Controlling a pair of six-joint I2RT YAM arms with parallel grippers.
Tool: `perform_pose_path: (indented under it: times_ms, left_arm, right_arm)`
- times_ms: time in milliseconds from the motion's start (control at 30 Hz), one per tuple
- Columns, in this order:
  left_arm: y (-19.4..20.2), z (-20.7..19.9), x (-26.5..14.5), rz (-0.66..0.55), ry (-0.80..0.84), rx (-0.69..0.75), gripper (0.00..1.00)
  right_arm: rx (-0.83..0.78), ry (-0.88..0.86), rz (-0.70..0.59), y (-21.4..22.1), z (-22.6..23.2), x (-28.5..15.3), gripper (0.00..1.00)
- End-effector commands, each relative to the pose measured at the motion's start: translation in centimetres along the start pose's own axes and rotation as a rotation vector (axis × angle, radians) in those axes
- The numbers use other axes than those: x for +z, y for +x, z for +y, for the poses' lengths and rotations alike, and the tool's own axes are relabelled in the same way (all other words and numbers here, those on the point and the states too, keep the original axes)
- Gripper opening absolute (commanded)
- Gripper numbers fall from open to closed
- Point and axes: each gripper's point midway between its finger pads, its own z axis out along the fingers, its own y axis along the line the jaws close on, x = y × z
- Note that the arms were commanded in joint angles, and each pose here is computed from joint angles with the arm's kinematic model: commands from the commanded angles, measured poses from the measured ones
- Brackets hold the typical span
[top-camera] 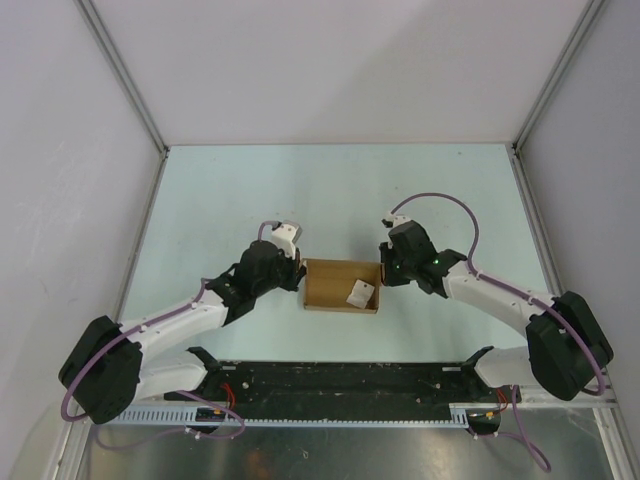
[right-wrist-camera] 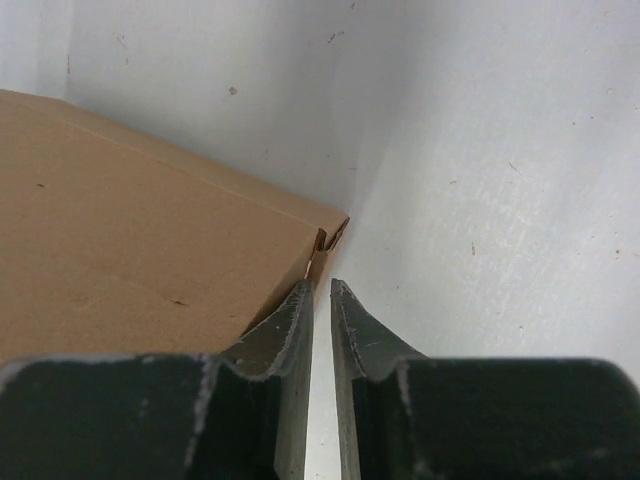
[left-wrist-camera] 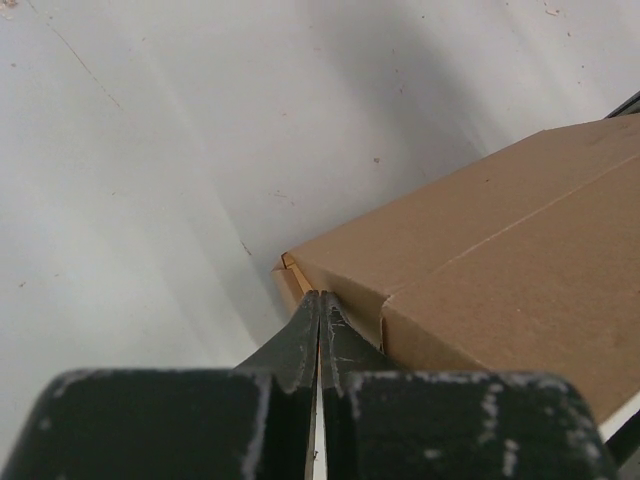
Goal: Fold the paper box
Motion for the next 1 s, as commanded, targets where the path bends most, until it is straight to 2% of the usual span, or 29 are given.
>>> perform_pose_path:
  times_ms: [0, 333, 767, 967]
  left_arm:
    - [-1.2, -1.2, -0.3, -0.052, 0.052, 0.001, 0.01]
    - [-0.9, -1.2, -0.1, -0.039, 0.051, 0.003, 0.01]
    - [-0.2, -0.7, 0.0, -0.029, 0.032, -0.002, 0.01]
    - [0.2, -0.4, 0.0, -0.022, 0.016, -0.007, 0.00]
  right_arm:
    - [-0.005, -0.050, -0.068, -2.3, 1.6, -1.4, 0.17]
    - [-0.015, -0.062, -0.060, -2.1, 1.9, -1.1, 0.19]
    - [-0.017, -0.070, -0.086, -2.2, 2.0, -0.8, 0.32]
    - [-0.022, -0.070, -0.074, -1.8, 2.0, -0.4, 0.34]
